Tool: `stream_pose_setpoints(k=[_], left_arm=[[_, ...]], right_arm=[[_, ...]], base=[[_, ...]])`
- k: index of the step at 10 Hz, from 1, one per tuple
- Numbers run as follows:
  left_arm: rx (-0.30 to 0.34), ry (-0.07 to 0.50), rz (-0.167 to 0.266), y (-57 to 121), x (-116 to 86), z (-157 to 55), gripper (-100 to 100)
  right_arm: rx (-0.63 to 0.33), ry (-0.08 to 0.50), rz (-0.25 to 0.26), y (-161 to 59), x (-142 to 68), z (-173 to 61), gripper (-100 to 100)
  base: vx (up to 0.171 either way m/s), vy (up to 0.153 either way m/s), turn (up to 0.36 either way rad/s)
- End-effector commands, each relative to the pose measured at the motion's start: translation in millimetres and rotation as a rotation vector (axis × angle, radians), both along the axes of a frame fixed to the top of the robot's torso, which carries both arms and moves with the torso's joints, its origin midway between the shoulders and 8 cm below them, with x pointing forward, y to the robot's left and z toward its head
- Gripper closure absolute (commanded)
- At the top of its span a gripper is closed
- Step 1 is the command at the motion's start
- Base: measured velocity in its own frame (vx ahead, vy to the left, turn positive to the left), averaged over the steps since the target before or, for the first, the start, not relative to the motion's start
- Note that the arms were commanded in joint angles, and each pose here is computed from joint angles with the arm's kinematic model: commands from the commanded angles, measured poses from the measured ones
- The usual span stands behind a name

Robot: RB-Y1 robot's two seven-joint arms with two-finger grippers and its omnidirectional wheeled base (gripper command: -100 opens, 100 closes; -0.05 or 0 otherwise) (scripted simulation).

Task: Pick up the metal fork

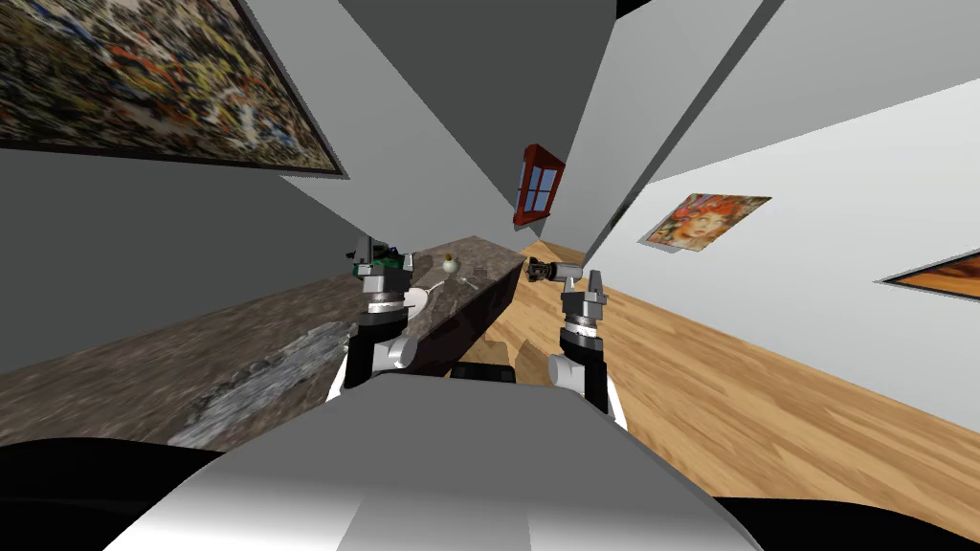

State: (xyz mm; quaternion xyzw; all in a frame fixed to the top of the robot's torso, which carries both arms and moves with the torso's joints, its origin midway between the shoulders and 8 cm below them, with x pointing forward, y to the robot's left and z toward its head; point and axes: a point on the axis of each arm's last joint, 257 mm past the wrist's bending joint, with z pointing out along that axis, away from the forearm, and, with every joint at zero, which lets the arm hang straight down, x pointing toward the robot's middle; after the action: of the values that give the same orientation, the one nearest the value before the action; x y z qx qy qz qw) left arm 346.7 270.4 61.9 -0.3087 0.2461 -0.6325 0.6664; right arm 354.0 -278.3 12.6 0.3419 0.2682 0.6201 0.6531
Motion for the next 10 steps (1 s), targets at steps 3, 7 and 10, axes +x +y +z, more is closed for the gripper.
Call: stream_pose_setpoints(k=[3,7,10], left_arm=[[0.089,-0.016,-0.071,-19.4,1,5,-100],[0.179,-0.039,-0.158,-40.9,1,7,-100],[0.241,-0.047,-0.226,-55.7,2,5,-100]], right_arm=[[0.0,0.0,0.0,0,0,0,0],[0.0,0.0,0.0,0,0,0,0],[0.0,0.0,0.0,0,0,0,0]], base=[[-0.029,-0.01,0.064],[-0.032,-0.023,0.076],[-0.033,-0.036,0.074]])
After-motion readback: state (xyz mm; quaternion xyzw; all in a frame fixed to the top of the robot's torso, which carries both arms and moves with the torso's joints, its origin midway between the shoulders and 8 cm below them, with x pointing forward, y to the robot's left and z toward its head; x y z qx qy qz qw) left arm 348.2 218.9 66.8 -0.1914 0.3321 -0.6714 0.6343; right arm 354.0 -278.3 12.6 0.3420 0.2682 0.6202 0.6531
